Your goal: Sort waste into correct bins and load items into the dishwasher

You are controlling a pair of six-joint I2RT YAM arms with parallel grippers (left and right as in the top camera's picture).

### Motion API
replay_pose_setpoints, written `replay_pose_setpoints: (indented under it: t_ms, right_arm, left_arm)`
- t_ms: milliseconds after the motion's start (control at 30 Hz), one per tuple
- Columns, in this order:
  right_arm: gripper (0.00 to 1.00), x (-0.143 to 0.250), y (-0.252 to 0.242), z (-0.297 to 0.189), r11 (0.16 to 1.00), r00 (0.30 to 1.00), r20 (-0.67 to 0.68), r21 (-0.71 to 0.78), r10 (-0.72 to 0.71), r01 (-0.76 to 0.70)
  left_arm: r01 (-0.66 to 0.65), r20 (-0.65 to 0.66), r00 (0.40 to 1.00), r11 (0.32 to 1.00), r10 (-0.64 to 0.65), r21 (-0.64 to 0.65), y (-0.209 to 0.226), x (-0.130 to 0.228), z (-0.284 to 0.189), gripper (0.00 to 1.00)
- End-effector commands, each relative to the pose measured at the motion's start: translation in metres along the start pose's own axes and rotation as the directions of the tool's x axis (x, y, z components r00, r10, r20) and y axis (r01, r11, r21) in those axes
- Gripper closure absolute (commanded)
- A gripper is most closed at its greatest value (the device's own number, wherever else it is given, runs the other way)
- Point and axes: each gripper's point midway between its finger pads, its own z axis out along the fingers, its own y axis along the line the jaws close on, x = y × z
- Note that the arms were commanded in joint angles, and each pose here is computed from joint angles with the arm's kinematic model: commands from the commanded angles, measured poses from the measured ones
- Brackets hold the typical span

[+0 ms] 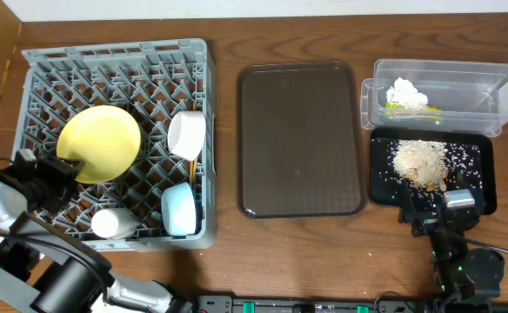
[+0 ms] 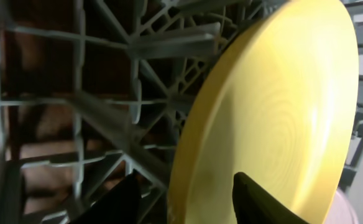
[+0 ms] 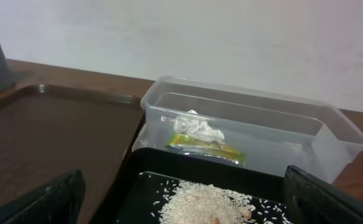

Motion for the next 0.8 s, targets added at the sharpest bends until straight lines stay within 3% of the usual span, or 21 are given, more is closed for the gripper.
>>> replay_pose_setpoints:
  t_ms: [0, 100, 467, 600, 767]
  right_arm:
    - [0.01, 0.001, 0.0, 0.0, 1.0, 1.0, 0.001, -0.001, -0.01, 0.01]
    - [0.01, 0.001, 0.0, 0.0, 1.0, 1.0, 0.001, -0.001, -0.01, 0.01]
    - [0.01, 0.001, 0.0, 0.0, 1.0, 1.0, 0.001, -0.001, -0.01, 0.01]
    - [0.01, 0.001, 0.0, 0.0, 1.0, 1.0, 0.001, 0.0, -0.01, 0.01]
    - [0.01, 0.001, 0.0, 0.0, 1.0, 1.0, 0.001, 0.0, -0.01, 0.01]
  left_arm:
    - [-0.032, 0.017, 0.999, 0.998, 0.031, 0.052, -0.009, -0.006, 0.001, 0.66]
    - [-0.034, 0.019, 0.999, 0.998, 0.033, 0.06, -0.01, -0.006, 0.001, 0.92]
    - [-0.111, 0.046, 0.993, 0.979, 0.105, 0.169, -0.035, -0.008, -0.009, 0.93]
    - [-0.187, 0.093, 0.98, 0.972, 0.174, 0.143, -0.042, -0.011, -0.022, 0.92]
    - [-0.244, 0.135, 0.961, 0.97, 0.241, 0.011, -0.042, -0.015, -0.032, 0.92]
